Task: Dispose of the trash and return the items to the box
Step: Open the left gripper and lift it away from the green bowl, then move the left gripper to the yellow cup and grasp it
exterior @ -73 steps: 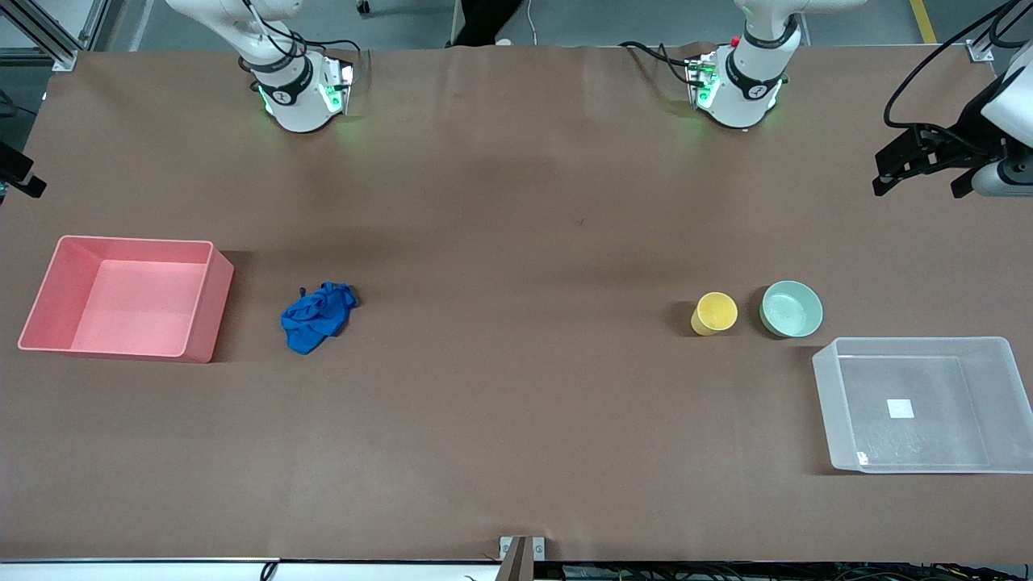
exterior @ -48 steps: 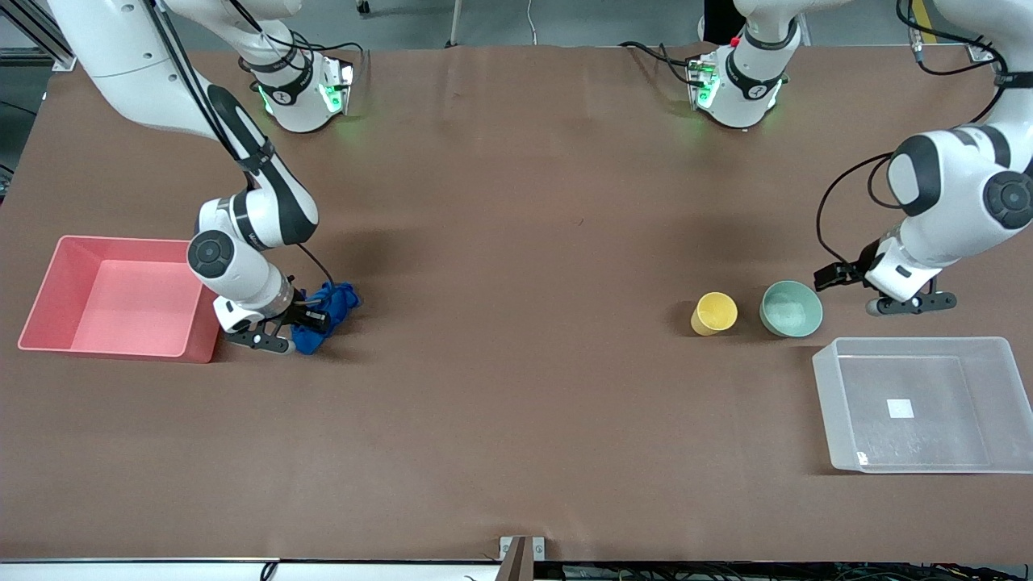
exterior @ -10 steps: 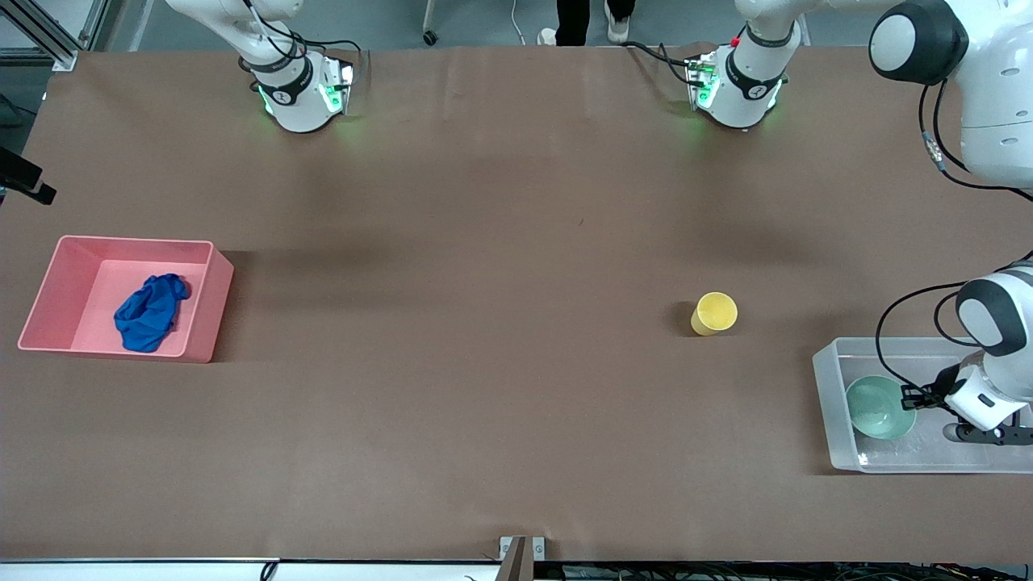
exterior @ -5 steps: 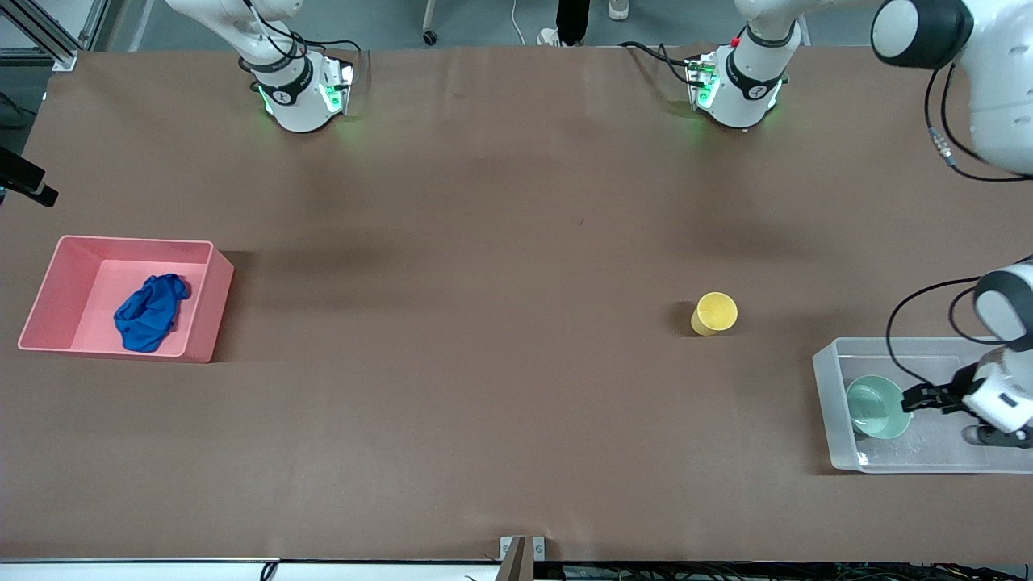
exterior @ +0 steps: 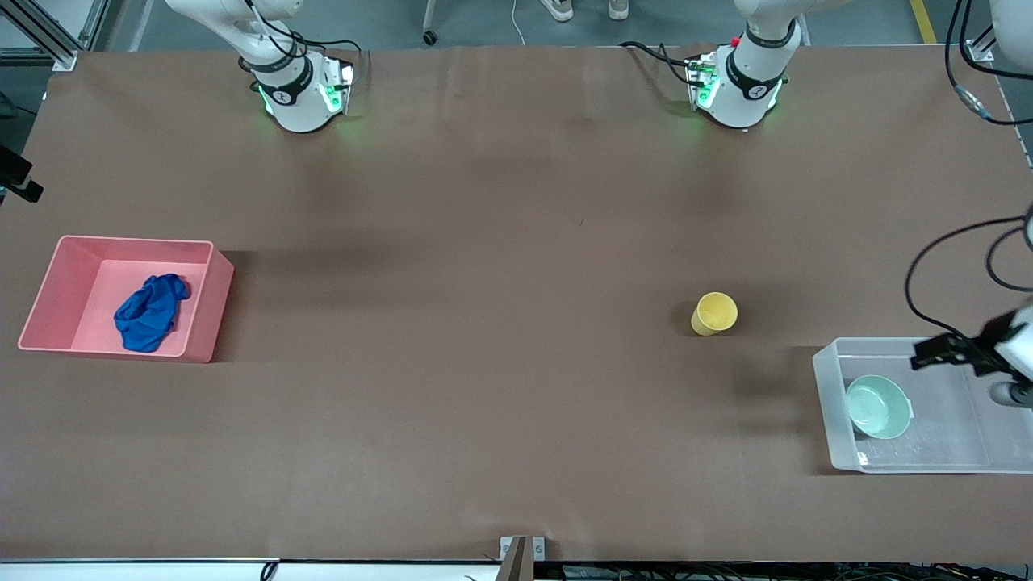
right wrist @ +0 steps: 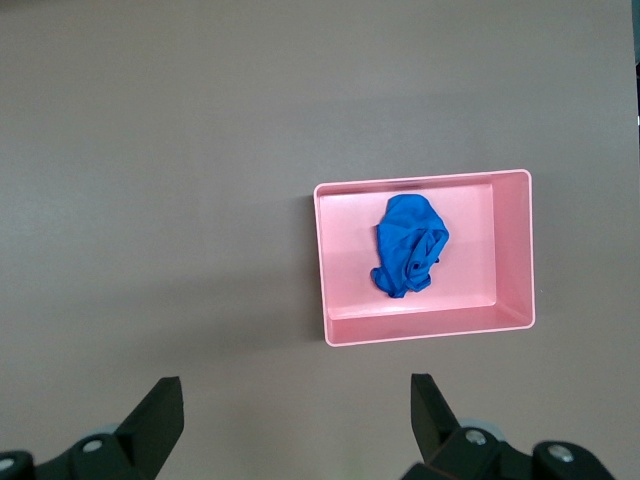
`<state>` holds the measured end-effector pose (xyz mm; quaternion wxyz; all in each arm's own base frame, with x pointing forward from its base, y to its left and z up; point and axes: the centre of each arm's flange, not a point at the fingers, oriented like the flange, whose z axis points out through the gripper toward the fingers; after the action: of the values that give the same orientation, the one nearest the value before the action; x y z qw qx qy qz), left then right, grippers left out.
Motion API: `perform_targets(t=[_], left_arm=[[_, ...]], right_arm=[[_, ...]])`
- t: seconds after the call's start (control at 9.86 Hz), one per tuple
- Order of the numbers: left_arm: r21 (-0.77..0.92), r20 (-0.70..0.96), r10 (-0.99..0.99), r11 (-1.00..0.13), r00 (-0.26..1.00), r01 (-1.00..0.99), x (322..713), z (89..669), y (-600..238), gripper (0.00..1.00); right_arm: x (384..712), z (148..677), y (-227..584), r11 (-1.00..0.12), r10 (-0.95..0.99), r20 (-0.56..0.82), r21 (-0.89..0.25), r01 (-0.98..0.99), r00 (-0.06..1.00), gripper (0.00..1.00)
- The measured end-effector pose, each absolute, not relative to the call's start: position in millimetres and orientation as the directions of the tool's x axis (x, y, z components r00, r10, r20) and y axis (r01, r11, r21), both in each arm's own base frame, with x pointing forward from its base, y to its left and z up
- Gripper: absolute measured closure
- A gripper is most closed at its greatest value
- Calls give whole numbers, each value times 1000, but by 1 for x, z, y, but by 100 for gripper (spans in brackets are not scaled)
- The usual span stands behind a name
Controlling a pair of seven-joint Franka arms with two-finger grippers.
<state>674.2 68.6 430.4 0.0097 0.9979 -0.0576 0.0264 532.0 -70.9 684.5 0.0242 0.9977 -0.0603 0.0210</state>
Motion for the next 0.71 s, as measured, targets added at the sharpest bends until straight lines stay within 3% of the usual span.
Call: perform_targets(t=[0.3, 0.71], left_arm=[[44, -9, -117, -992, 993, -117, 627, 381, -14, 0], [61, -21, -114, -992, 993, -112, 586, 296, -53, 0]], right_arm=[[532, 684, -73, -991, -122, 43, 46, -124, 992, 0], [532, 683, -74, -991, -125, 42, 45, -127, 991, 0]])
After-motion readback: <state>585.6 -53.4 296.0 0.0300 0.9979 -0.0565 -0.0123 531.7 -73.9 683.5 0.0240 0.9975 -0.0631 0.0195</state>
